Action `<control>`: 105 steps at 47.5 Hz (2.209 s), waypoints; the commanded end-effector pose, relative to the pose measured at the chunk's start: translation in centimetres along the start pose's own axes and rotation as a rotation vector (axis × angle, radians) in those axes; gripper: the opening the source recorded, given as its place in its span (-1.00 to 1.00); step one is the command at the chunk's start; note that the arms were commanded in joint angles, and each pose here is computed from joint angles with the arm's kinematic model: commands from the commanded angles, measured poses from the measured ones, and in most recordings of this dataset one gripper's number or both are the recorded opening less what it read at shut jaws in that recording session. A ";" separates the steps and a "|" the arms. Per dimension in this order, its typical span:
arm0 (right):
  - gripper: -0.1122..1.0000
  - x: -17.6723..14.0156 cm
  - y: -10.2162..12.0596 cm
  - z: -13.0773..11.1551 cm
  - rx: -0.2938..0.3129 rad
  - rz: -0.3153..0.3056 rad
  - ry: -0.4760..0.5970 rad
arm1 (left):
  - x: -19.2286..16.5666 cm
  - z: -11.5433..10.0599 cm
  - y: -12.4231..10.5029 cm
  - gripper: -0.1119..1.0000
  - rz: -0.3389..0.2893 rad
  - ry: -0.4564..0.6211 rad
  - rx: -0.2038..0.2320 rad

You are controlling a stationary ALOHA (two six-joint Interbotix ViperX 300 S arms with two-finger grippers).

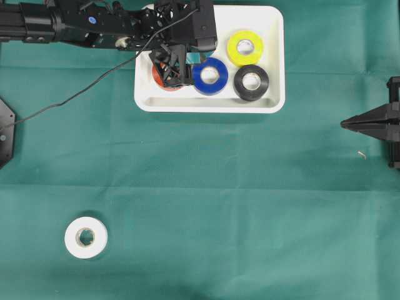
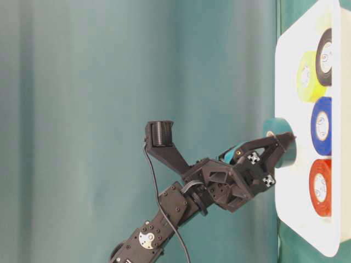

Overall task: Put the tape into the white case with the left arm.
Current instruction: 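Carry the teal roll into the tray's top middle and release it, then withdraw the left gripper back to the left side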

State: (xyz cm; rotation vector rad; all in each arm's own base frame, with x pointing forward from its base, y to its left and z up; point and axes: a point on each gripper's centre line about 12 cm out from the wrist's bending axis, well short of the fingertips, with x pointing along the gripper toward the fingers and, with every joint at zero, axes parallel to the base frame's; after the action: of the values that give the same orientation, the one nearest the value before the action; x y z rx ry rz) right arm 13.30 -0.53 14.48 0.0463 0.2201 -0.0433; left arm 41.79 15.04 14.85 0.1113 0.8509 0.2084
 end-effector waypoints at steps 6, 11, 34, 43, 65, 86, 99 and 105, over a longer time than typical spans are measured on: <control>-0.97 0.1 0.0 0.3 0.002 -0.002 -0.015 | -0.8 1.6 0.3 -0.33 0.012 -0.049 0.002; -0.97 0.1 0.0 0.4 0.000 0.000 -0.017 | -0.8 1.6 0.1 -0.16 0.009 -0.049 0.007; -0.97 0.1 0.0 0.4 -0.001 0.000 -0.017 | -4.3 0.5 -0.4 0.76 0.011 -0.070 0.020; -0.97 0.1 0.0 0.3 0.002 0.000 -0.015 | -6.3 -0.7 -1.6 0.76 0.001 -0.090 0.033; -0.97 0.1 0.0 0.3 0.000 0.000 -0.015 | -11.1 -4.0 -5.4 0.76 -0.056 -0.122 0.091; -0.97 0.1 0.0 0.4 0.000 0.000 -0.018 | -15.6 -8.5 -6.2 0.76 -0.056 -0.165 0.094; -0.97 0.1 0.0 0.3 0.001 -0.002 -0.015 | -17.6 -10.9 -6.7 0.75 -0.060 -0.196 0.081; -0.97 0.1 0.0 0.3 0.000 0.000 -0.015 | -18.1 -11.8 -6.9 0.75 -0.063 -0.207 0.061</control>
State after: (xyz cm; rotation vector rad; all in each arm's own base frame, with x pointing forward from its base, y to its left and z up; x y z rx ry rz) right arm 13.30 -0.55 14.48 0.0465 0.2201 -0.0448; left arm 22.33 4.50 18.64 0.1602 0.6832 0.1095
